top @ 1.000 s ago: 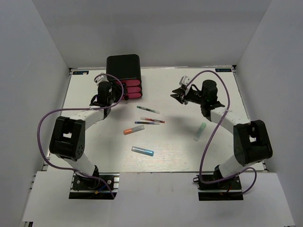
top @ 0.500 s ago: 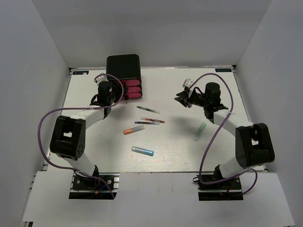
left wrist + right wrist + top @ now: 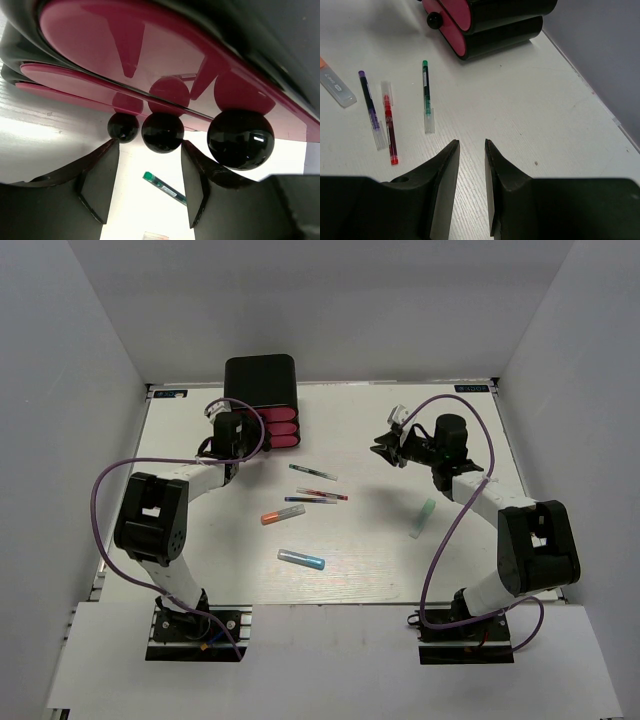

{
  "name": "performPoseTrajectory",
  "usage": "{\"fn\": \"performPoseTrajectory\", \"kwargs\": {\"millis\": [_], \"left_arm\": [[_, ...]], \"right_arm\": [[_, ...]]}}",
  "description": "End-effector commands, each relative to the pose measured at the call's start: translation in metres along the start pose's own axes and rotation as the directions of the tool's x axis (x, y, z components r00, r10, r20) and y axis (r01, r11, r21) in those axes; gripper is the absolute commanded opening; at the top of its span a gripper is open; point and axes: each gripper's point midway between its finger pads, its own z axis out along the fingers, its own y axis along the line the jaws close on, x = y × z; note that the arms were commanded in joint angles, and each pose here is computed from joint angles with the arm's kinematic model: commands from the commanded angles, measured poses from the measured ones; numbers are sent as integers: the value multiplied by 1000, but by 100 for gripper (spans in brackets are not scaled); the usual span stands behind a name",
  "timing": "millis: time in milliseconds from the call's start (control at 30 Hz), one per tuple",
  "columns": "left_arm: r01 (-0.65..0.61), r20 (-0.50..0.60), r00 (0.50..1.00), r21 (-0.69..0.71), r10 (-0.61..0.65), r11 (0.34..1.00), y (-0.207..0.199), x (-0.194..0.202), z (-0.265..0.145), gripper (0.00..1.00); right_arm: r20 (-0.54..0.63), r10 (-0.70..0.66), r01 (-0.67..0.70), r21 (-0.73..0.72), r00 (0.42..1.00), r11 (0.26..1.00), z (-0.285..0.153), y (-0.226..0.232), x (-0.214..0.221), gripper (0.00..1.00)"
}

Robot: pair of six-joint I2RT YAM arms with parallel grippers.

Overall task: Sort the stationery into containers
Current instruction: Open the drawer in the storage box.

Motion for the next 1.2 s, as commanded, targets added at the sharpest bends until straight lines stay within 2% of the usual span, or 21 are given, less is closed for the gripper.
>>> {"fn": "performPoseTrajectory", "kwargs": {"millis": [0, 367, 600, 800, 900, 933, 1033, 1067, 1100, 1133, 1167], "left_arm": [[-3, 90, 996, 17, 1, 1000, -15, -30, 0, 62], [31, 123, 992, 30, -35, 999, -13, -32, 5, 60], [32, 142, 989, 38, -37, 999, -19, -39, 5, 42], [28, 117, 993, 21, -30, 999, -10, -24, -1, 27], [35, 102, 994, 26, -38, 999, -6, -18, -10, 25], [35, 92, 995, 16, -36, 999, 0, -13, -13, 25], [33, 66, 997, 17, -34, 999, 7, -1, -29, 23], [33, 64, 997, 16, -34, 999, 10, 1, -34, 23], [33, 65, 997, 17, -34, 999, 11, 1, -37, 23], [33, 66, 997, 18, -34, 999, 13, 3, -44, 22], [33, 67, 997, 19, -34, 999, 14, 4, -47, 22]], "right_arm": [[20, -36, 35, 15, 999, 999, -5, -4, -10, 33], [8, -22, 22, 8, 1000, 1000, -7, -1, -4, 33], [2, -17, 17, 6, 1000, 1000, -9, 2, -2, 33], [-1, -17, 17, 2, 1000, 1000, -11, 5, 1, 33], [-4, -24, 24, -13, 1000, 1000, -11, 8, 2, 33], [-12, -30, 30, -30, 999, 999, -11, 11, 5, 36], [-26, -22, 20, -89, 999, 996, -9, 22, 10, 55], [-16, -50, 48, -147, 999, 988, -8, 31, 10, 79], [-39, -28, 21, -181, 999, 983, -8, 38, 19, 90], [-30, -63, 56, -199, 998, 978, -7, 38, 18, 90], [-54, -18, 3, -255, 998, 967, -7, 51, 27, 90]]}}
